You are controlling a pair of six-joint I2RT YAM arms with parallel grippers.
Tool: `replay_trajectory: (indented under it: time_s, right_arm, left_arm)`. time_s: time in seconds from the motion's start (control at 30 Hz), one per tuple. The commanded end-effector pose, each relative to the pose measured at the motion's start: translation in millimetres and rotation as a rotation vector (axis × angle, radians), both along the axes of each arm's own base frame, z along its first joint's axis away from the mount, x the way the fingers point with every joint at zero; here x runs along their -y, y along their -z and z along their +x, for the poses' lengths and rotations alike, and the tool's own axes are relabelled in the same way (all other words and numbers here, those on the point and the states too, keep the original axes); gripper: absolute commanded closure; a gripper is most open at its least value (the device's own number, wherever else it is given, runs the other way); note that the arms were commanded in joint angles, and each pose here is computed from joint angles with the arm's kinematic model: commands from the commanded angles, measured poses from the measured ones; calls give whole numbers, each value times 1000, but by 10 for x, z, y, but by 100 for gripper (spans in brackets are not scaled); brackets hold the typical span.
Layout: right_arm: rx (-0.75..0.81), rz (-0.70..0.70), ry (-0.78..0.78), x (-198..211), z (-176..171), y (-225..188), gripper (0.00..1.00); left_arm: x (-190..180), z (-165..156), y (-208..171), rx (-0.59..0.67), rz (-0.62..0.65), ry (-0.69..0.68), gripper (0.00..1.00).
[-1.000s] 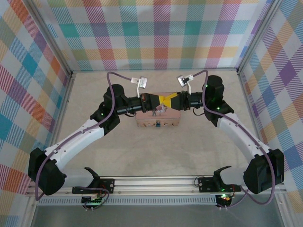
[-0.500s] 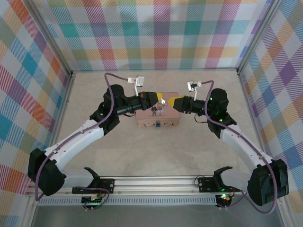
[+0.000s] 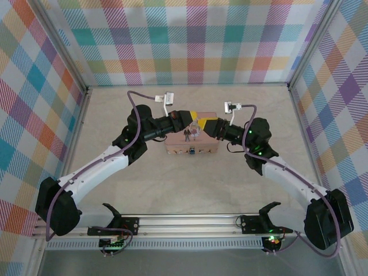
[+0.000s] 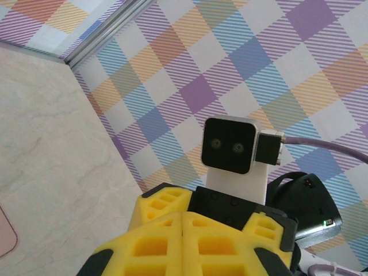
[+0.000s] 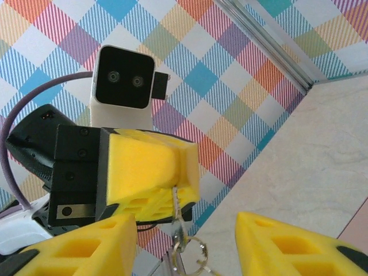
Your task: Unlock a padlock with a key
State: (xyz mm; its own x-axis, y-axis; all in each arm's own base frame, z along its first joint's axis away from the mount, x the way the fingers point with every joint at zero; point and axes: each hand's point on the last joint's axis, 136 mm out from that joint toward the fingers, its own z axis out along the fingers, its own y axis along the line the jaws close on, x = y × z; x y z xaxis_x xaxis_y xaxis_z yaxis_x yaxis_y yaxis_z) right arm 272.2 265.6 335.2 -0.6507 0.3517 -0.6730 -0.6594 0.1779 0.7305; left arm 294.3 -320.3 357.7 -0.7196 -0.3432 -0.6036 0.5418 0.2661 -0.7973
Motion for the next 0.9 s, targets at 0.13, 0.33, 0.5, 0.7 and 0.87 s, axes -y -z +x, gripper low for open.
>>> replay_trajectory:
  time_s: [0.13,0.33,0.5,0.7,0.87]
  right_arm:
    - [54,50,-9,-51,19,-229,63]
    - [59,49,-21,-69,10,-229,85]
    - [65,52,-38,-77,-16,-241,100]
    - [64,29,-34,-74,-26,-196,100]
    - [59,-5,-24,-53,-35,-150,100]
  left_arm:
    - [-60,-58,-189,56,-47,-11,100]
    - [-87,-63,-201,63,-43,-23,100]
    - [-88,-63,-206,65,-46,-24,100]
    - [-128,-48,-186,54,-36,-41,87]
    - [-212,-22,-164,45,-22,-76,59]
